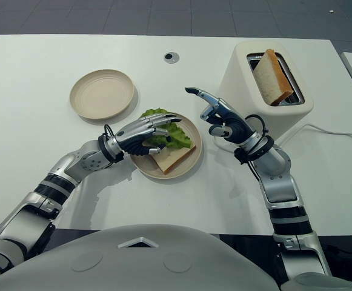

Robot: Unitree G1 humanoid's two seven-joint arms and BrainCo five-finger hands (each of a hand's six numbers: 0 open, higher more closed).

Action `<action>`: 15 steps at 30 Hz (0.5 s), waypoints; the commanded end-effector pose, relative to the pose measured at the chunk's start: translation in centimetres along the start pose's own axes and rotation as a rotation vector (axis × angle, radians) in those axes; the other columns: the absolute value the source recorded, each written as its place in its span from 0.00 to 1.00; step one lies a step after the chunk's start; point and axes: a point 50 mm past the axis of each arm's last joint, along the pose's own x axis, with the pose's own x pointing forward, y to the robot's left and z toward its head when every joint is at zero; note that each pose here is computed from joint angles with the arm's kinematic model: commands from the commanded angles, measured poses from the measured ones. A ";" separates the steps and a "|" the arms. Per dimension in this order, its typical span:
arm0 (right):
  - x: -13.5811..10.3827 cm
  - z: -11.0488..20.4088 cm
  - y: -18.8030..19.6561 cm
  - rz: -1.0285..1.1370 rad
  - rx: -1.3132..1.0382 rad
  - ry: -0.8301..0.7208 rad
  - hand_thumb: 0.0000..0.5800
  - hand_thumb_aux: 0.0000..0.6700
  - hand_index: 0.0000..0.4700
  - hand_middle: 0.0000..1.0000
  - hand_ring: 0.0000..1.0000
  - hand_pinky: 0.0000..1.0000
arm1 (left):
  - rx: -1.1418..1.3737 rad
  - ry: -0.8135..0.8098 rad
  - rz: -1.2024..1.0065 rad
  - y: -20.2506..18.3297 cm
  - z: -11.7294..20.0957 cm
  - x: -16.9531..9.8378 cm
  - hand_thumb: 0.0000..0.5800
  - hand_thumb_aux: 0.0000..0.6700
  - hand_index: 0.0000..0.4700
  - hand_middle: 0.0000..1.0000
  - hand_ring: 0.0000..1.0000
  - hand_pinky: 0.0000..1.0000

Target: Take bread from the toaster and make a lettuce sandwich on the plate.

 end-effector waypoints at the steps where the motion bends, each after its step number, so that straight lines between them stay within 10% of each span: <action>1: -0.1 -0.1 -0.1 0.013 -0.008 0.014 0.00 0.00 0.00 1.00 1.00 1.00 | 0.005 -0.003 0.003 0.2 0.0 0.1 0.98 0.85 0.85 0.00 0.00 0.00; 4: -0.1 -0.1 -0.1 0.014 -0.009 0.014 0.00 0.00 0.00 1.00 1.00 1.00 | 0.013 0.006 0.028 0.6 -0.2 0.2 0.89 0.67 0.67 0.00 0.00 0.00; 7: -0.1 -0.1 -0.1 0.016 -0.009 0.015 0.00 0.00 0.00 1.00 1.00 1.00 | 0.059 0.091 0.036 0.9 -1.5 0.2 0.32 0.17 0.17 0.00 0.00 0.00; 15: 0.0 -0.1 0.0 0.019 -0.008 0.014 0.00 0.00 0.00 1.00 1.00 1.00 | 0.099 0.137 -0.056 -0.8 -2.2 0.0 0.79 0.54 0.54 0.00 0.00 0.00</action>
